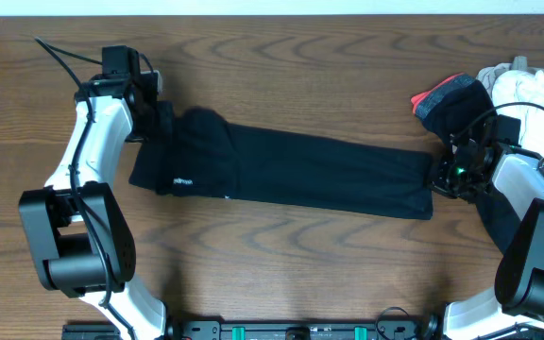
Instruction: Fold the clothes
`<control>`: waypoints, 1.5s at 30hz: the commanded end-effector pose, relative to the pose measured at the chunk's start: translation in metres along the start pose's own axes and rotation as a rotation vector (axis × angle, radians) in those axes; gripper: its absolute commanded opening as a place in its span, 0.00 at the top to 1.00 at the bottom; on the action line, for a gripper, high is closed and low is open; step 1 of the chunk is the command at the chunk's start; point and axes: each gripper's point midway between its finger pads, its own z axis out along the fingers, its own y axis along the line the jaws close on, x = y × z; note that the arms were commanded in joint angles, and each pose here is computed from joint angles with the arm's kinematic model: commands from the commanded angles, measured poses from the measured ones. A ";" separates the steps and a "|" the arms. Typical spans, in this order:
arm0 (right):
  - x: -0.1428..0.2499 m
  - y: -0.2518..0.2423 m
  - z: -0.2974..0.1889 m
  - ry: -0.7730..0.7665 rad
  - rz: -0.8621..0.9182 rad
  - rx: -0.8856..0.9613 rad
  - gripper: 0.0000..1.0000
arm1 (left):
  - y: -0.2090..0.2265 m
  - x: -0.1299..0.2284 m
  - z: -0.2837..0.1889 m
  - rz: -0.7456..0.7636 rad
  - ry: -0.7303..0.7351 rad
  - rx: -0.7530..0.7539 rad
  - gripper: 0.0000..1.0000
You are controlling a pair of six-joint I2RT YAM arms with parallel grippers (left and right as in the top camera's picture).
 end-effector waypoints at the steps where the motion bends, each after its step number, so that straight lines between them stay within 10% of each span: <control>1: -0.010 0.002 -0.009 -0.036 -0.022 0.016 0.95 | 0.009 -0.005 -0.008 -0.004 -0.015 -0.044 0.61; 6: -0.011 -0.002 -0.010 -0.041 -0.009 0.017 0.48 | 0.009 -0.001 -0.008 -0.016 0.001 -0.044 0.45; 18: -0.009 -0.001 -0.019 -0.038 -0.073 -0.120 0.25 | 0.008 0.013 -0.022 -0.128 0.037 -0.046 0.34; 29: 0.021 0.025 0.008 0.096 -0.232 -0.156 0.12 | 0.014 0.017 -0.152 -0.251 -0.221 -0.037 0.24; 45: 0.041 0.015 0.032 0.210 -0.233 -0.088 0.96 | 0.024 0.041 -0.189 -0.316 -0.256 -0.050 0.19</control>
